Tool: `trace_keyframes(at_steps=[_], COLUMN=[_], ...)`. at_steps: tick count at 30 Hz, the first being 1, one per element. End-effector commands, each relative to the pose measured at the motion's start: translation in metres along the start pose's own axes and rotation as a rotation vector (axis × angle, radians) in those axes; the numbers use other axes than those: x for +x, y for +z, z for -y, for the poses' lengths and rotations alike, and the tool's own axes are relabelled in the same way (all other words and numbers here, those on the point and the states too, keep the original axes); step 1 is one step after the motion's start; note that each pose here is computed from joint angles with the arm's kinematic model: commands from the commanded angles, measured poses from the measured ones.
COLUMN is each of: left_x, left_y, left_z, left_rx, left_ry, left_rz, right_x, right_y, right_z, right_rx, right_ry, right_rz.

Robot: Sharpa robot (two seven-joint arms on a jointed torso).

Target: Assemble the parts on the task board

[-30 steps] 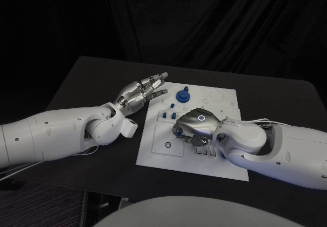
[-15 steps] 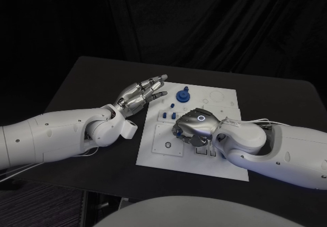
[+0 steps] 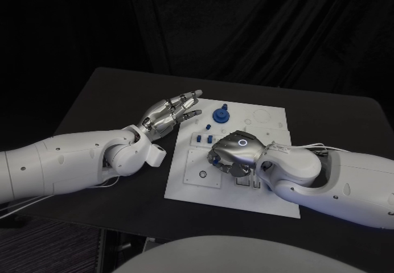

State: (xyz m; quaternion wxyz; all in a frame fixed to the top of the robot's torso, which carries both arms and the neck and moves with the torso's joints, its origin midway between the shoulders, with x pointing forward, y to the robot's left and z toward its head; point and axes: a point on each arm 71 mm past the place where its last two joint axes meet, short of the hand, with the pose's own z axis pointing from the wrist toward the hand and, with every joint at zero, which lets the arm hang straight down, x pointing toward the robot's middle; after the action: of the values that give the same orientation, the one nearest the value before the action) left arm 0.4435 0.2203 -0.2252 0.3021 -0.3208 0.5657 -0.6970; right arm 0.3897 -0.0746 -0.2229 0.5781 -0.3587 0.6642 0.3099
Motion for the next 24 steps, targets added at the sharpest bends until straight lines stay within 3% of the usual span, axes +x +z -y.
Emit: trace_keyframes(at_steps=[1, 24], left_x=[0.0015, 0.0008], left_y=[0.0007, 0.0014], left_z=[0.0017, 0.0002], left_rx=[0.034, 0.028], left_ry=[-0.012, -0.013], left_rz=[-0.008, -0.009], right_x=[0.0030, 0.0045], right_y=[-0.0009, 0.0007], right_z=[0.0007, 0.0017], right_rx=[0.014, 0.022], right_ry=[-0.006, 0.034], right_rz=[-0.016, -0.032])
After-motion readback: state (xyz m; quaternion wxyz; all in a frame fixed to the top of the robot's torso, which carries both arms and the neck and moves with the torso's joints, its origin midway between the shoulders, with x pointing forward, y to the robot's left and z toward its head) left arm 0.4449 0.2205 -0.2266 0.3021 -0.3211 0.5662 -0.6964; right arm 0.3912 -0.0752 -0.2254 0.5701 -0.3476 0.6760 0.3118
